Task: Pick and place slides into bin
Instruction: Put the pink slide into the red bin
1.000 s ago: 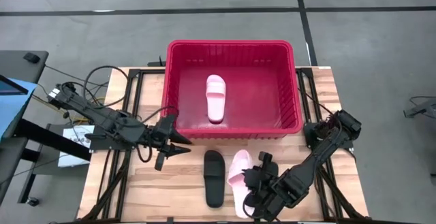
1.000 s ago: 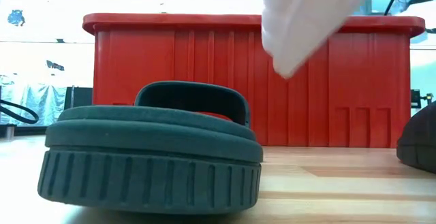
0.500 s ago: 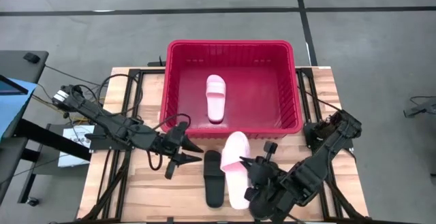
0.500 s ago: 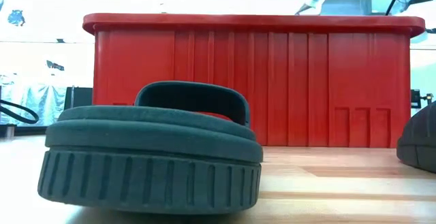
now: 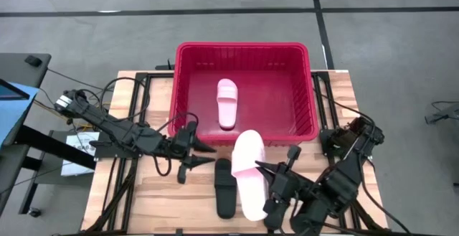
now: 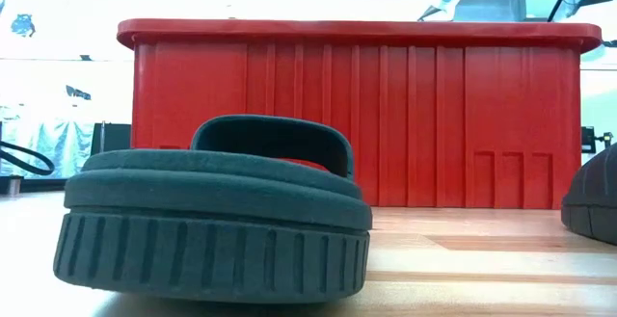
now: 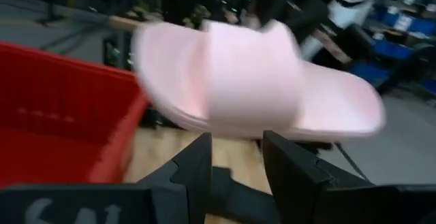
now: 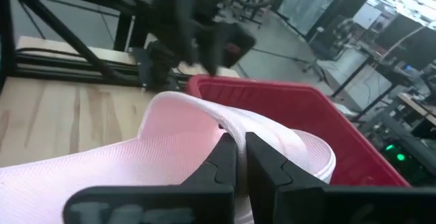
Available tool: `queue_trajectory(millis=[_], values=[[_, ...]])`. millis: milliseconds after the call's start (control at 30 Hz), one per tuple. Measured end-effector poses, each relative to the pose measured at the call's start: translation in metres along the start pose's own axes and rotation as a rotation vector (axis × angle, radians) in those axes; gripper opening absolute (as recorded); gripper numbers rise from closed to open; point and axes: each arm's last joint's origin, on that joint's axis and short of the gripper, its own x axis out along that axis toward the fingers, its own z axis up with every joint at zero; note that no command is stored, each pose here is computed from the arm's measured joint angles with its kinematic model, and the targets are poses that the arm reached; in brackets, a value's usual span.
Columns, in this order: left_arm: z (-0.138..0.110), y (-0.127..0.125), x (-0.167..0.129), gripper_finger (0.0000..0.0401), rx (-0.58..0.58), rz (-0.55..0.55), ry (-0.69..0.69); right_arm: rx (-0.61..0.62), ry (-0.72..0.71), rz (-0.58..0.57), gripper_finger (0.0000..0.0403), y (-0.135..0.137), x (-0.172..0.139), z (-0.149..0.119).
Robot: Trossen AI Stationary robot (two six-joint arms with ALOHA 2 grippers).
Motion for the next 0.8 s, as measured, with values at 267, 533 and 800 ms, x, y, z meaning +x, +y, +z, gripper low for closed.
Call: queue_trajectory(millis=[267,533,800], values=[[0.030,0.032,0.007,0.0122,-0.160,-0.053,-0.053,-0.065,-0.006,0.018,0.0001,0.002,-0.006,-0.001],[0.051,0.068,0.009,0.0122,-0.311,-0.314,0.046,-0.150,-0.011,0.062,0.0001,0.005,-0.006,0.003],[0.047,0.086,0.017,0.0122,-0.378,-0.462,0.167,-0.216,-0.036,0.109,0.0001,0.008,-0.002,0.010]])
